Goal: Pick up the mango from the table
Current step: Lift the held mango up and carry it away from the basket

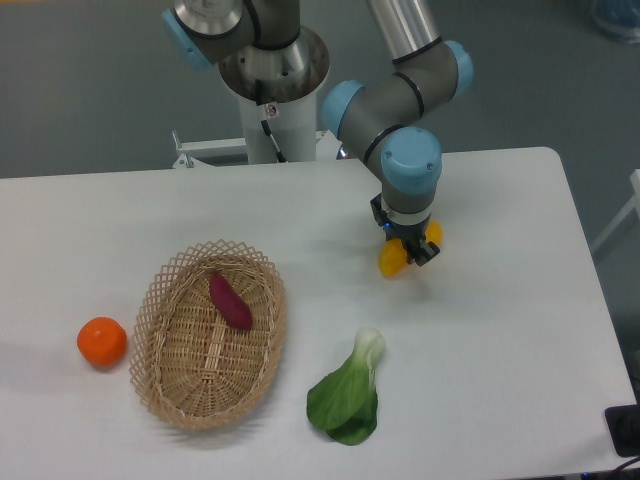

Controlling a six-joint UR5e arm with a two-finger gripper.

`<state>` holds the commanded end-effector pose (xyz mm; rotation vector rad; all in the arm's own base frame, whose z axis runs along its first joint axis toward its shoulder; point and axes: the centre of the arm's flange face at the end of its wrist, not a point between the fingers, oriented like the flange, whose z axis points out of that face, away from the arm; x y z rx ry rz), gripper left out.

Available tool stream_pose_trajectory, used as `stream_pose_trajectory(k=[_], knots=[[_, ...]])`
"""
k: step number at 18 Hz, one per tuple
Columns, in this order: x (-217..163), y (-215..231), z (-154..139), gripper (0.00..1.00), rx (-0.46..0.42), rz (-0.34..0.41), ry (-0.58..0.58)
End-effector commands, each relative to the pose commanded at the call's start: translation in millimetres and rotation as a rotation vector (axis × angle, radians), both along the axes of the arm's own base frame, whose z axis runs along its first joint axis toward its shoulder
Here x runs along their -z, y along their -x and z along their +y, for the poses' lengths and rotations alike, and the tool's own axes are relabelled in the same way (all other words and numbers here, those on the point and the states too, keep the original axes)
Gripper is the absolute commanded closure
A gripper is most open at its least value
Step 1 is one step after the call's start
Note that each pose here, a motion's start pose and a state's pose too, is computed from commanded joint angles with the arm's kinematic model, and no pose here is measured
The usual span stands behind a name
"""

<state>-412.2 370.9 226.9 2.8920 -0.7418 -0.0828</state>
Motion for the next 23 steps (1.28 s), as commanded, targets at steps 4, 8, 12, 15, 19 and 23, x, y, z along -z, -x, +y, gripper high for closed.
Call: stream_pose_trajectory(k=[4,8,12,15,19,23], knots=[[-28.8,14.3,11.5,0.47,-0.051,-0.054,0.029],[-53.8,32.3,24.9,0.46,-0.050,-0.072,0.032],[-76.0,52.4,36.0,0.46,-0.062,-0.038,-0.017],[-89.6,70.4,36.4,0.47,-0.094,-0.028,-0.055],[-107.1,100.0,35.1,0.47,-0.129,-0.039,-0.155],[-108.1,125.7,41.9,0.47,-0.177,-0.036,-0.203]])
